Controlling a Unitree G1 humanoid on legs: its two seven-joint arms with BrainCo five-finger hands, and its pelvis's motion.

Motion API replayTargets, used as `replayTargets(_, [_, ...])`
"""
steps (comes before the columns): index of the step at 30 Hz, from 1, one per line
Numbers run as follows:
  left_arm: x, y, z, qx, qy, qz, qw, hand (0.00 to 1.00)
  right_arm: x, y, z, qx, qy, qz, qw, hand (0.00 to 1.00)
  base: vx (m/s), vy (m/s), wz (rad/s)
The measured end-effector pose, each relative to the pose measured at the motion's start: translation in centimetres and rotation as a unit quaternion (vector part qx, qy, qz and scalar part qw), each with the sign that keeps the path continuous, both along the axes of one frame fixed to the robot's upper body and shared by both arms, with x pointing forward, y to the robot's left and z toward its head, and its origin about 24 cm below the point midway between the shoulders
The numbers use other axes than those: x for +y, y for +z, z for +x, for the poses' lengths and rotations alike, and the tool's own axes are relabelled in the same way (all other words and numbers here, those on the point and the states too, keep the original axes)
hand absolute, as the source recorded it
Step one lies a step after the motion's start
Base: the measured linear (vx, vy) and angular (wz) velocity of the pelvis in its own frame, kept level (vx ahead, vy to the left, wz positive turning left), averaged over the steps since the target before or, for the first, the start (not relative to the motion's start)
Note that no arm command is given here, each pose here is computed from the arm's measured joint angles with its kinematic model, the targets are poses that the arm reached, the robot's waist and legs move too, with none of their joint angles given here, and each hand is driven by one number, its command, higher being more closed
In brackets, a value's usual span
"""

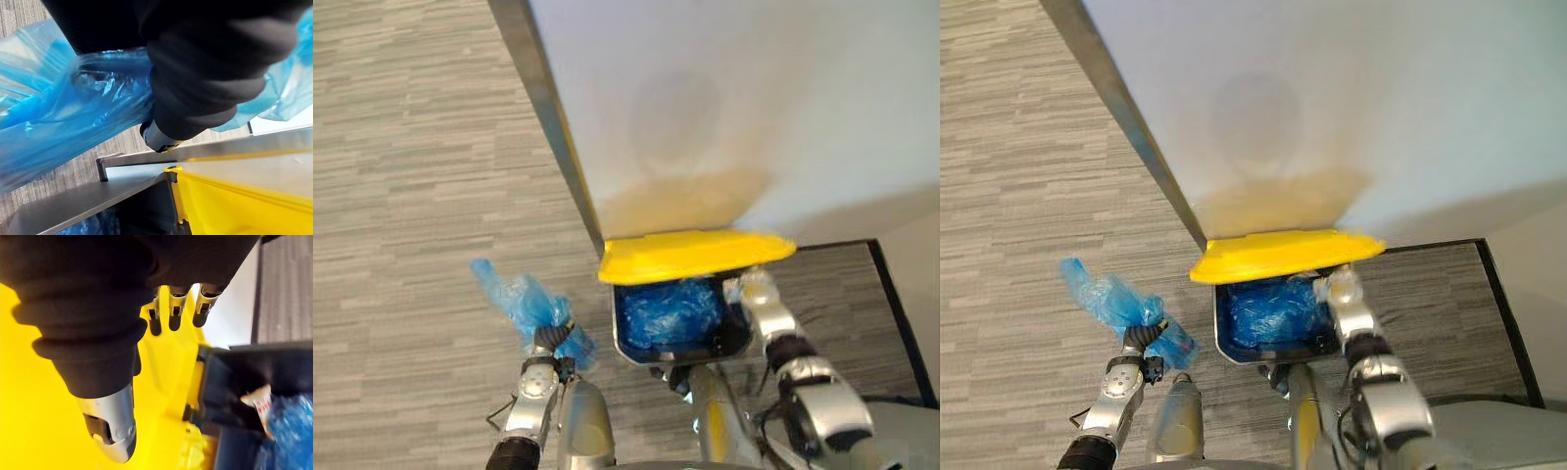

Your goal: Gather rubbish on tea table into small bin, then transfer packed bag to large trash can.

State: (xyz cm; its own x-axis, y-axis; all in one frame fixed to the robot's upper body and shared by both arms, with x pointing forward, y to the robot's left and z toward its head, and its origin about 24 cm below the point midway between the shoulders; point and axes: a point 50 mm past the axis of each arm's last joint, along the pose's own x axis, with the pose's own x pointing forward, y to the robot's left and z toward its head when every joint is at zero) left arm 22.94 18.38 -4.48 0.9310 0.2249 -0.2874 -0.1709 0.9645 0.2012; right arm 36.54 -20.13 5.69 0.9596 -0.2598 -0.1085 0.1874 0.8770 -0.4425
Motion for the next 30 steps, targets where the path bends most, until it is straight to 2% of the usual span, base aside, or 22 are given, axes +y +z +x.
replayTargets(2, [-0.9, 1.1, 0.7, -0.029, -0.011, -0.013, 0.999, 1.0, -0.4, 3.7, 1.6, -0.047, 0.003, -0.02, 0.999, 0.0, -0.12, -0.044, 0.04])
replayTargets(6, [-3.5, 4.1, 2.8, -0.098, -0.066, -0.028, 0.993, 1.0, -0.7, 6.5, 2.7, -0.086, -0.015, 0.001, 0.996, 0.0, -0.1, -0.034, 0.09])
replayTargets(9, [-5.8, 6.4, 4.3, -0.144, -0.112, -0.033, 0.983, 1.0, 0.2, 8.1, 3.4, -0.106, -0.004, 0.001, 0.994, 0.0, -0.04, -0.031, -0.09])
replayTargets(14, [-11.3, 12.1, 5.8, -0.25, -0.21, -0.07, 0.943, 1.0, 0.5, 10.4, 4.0, -0.134, 0.0, 0.009, 0.991, 0.0, -0.02, -0.037, -0.03])
replayTargets(18, [-14.0, 14.5, 6.3, -0.288, -0.252, -0.09, 0.919, 1.0, 1.3, 11.6, 4.3, -0.145, 0.017, -0.006, 0.989, 0.0, 0.0, 0.0, 0.0])
replayTargets(21, [-14.6, 15.2, 7.0, -0.295, -0.262, -0.081, 0.915, 1.0, 1.7, 12.6, 4.5, -0.156, 0.026, -0.018, 0.987, 0.0, -0.03, -0.017, -0.02])
replayTargets(27, [-15.0, 13.9, 8.0, -0.259, -0.262, -0.065, 0.927, 1.0, 2.3, 14.4, 4.4, -0.188, 0.045, -0.035, 0.98, 0.0, -0.02, -0.051, -0.05])
replayTargets(30, [-15.0, 12.6, 10.1, -0.209, -0.246, -0.029, 0.946, 1.0, 2.9, 16.8, 4.3, -0.228, 0.059, -0.041, 0.971, 0.0, -0.07, -0.079, -0.02])
